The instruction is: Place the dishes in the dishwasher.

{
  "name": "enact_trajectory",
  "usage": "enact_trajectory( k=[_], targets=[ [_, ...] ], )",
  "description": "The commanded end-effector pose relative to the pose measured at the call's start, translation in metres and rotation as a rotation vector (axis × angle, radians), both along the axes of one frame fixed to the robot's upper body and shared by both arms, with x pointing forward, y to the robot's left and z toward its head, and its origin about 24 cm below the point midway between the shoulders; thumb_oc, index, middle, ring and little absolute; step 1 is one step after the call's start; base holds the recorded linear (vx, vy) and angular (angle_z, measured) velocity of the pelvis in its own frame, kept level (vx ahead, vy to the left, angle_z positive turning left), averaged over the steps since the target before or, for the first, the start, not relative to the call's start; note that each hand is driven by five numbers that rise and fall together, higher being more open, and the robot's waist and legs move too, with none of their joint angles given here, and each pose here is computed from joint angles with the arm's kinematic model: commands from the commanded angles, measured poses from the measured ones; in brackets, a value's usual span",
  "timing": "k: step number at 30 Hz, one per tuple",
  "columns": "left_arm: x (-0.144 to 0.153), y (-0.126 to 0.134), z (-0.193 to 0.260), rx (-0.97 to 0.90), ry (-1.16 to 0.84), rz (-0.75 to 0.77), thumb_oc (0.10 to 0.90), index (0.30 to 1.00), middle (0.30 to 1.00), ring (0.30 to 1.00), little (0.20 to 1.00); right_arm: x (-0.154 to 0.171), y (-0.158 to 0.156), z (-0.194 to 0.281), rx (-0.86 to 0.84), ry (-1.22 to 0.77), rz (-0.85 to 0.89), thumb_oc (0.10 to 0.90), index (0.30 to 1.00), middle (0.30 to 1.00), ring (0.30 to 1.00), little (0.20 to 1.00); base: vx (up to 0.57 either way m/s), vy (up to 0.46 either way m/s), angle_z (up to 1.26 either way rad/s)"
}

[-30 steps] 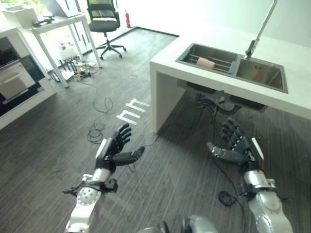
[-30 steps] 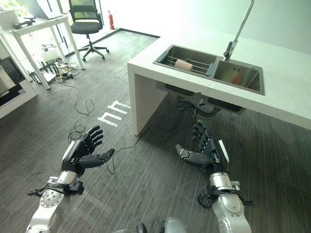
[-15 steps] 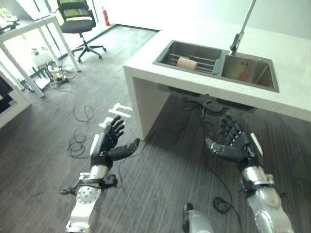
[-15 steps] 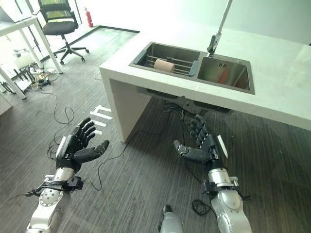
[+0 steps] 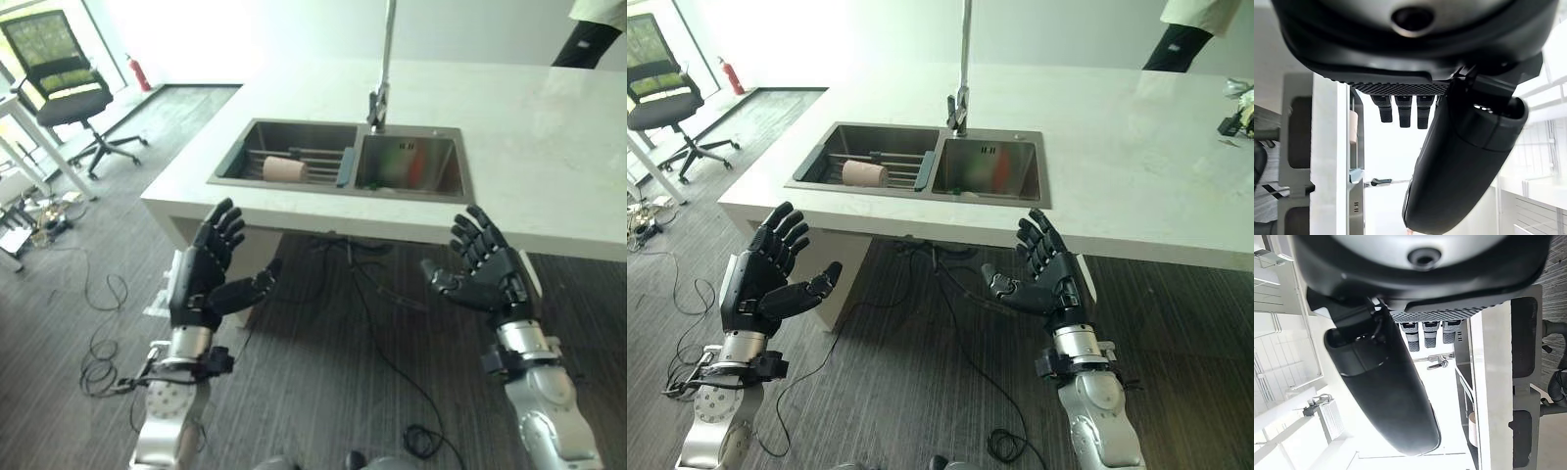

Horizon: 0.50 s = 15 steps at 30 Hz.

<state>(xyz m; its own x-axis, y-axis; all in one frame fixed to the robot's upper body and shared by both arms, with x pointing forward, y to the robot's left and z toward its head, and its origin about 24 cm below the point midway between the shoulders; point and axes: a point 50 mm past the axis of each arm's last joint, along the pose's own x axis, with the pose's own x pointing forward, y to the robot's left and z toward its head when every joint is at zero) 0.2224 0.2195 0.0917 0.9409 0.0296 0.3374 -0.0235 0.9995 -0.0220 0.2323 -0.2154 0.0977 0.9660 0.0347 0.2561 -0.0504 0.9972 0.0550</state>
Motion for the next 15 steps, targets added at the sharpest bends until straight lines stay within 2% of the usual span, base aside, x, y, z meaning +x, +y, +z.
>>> enact_trajectory(
  k=[1,8,13,15],
  targets=[
    [0.000,0.005,0.051,0.000,-0.295,0.027,0.800,0.900,0.900,0.900,0.900,0.003,0.006,0.065,-0.069,-0.340,0.043,0.800,0.900,0.900,0.900,0.900,0.21,0.115,-0.26],
    [0.002,0.008,0.059,-0.094,-0.371,0.039,0.800,0.900,0.900,0.900,0.900,0.003,0.002,0.071,-0.083,-0.366,0.061,0.800,0.900,0.900,0.900,0.900,0.23,0.211,-0.45],
    [0.010,-0.001,0.066,-0.140,-0.368,-0.038,0.800,0.900,0.900,0.900,0.900,-0.001,-0.001,0.068,-0.047,-0.349,0.038,0.800,0.900,0.900,0.900,0.900,0.29,0.278,0.11],
    [0.012,-0.005,0.070,-0.106,-0.384,-0.058,0.800,0.900,0.900,0.900,0.900,0.001,0.003,0.066,-0.037,-0.346,0.027,0.800,0.900,0.900,0.900,0.900,0.24,0.202,0.14]
  ],
)
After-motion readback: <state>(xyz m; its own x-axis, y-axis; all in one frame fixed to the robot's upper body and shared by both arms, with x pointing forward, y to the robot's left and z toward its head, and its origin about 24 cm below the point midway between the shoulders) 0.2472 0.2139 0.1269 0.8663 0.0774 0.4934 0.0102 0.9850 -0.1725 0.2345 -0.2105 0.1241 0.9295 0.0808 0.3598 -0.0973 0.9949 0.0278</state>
